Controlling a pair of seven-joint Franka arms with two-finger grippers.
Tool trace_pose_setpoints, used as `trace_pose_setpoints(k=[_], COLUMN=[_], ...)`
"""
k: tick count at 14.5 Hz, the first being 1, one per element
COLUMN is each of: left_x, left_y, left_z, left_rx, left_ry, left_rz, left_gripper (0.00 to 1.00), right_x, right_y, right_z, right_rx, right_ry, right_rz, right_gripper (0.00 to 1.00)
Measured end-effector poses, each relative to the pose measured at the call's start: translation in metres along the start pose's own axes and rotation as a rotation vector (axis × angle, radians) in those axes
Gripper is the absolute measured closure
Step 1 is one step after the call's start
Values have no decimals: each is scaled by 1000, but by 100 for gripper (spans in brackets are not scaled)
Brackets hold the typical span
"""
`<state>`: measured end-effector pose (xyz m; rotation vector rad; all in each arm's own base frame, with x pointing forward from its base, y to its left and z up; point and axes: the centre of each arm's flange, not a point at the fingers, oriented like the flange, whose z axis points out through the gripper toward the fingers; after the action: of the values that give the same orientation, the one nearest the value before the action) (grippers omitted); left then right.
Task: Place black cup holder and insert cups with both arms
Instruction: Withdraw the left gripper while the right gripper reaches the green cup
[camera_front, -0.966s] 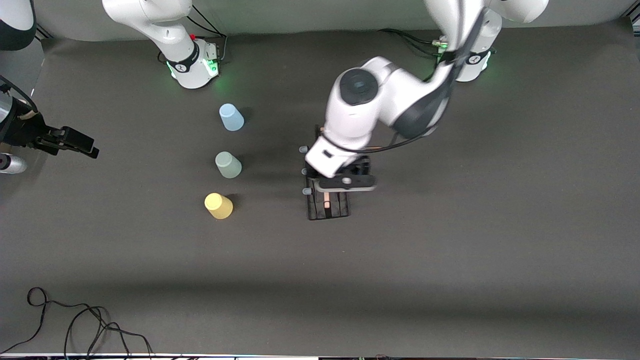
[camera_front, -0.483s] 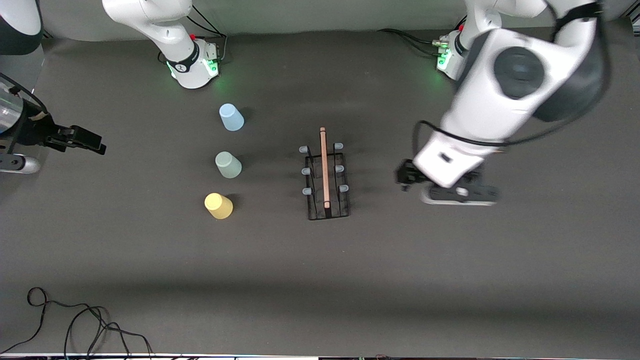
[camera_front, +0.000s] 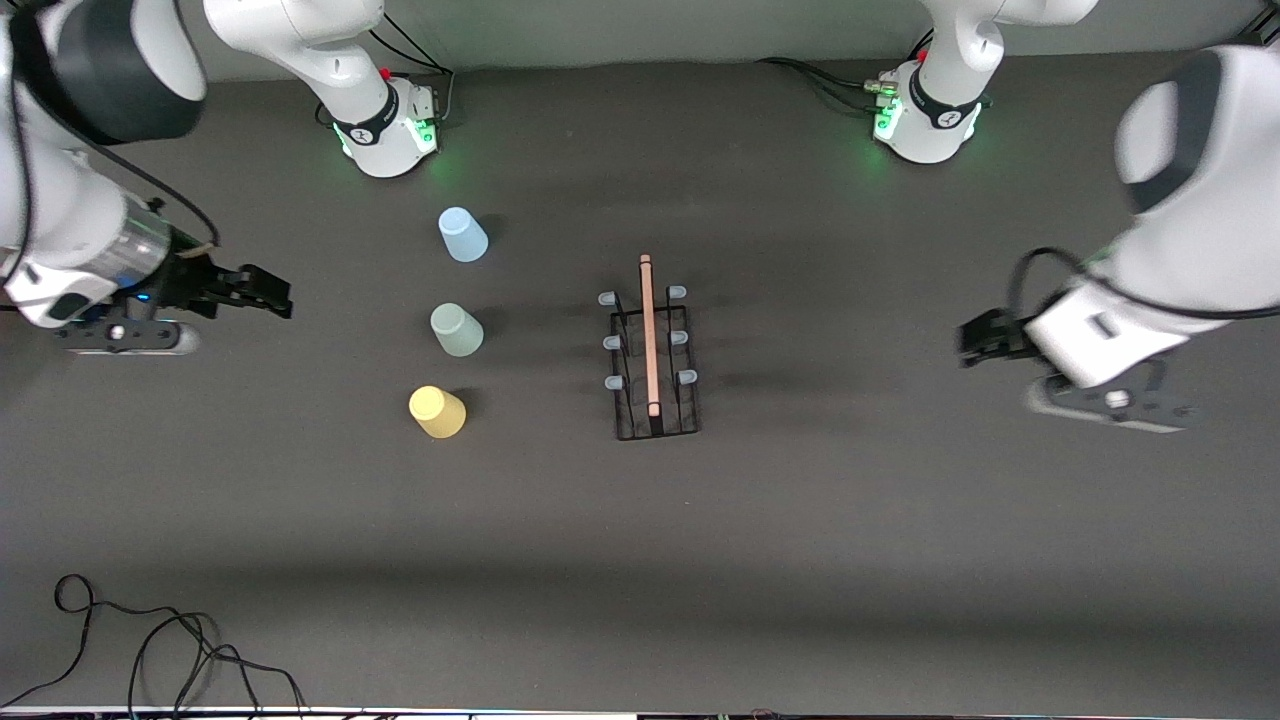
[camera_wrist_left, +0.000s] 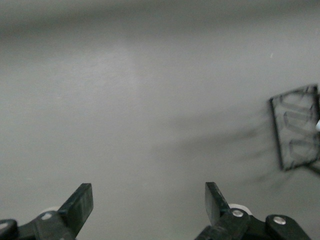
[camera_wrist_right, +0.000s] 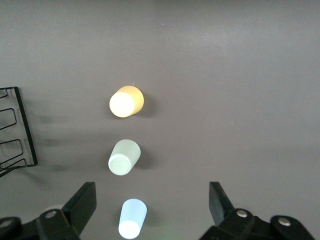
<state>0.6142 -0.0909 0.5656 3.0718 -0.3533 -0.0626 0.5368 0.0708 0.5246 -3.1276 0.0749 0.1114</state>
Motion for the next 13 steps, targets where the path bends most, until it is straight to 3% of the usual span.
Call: trace_pose_setpoints(k=[3, 8, 11, 13], left_x=[-8, -24, -29, -36], left_y=[-29, -91, -93, -90], left_z=[-8, -8, -21, -35], left_rx=[-1, 34, 39, 46], left_ry=[3, -36, -8, 56], left_rz=[28, -70, -87, -143], left_gripper=[0, 0, 0, 0], right_x=[-22, -55, -65, -66], right_y=[-26, -74, -75, -73], right_z=[43, 126, 167, 188], right_rx=[2, 6, -6, -14], right_ry=[14, 40, 19, 6], right_rz=[47, 105, 114, 118], right_gripper=[0, 0, 0, 0])
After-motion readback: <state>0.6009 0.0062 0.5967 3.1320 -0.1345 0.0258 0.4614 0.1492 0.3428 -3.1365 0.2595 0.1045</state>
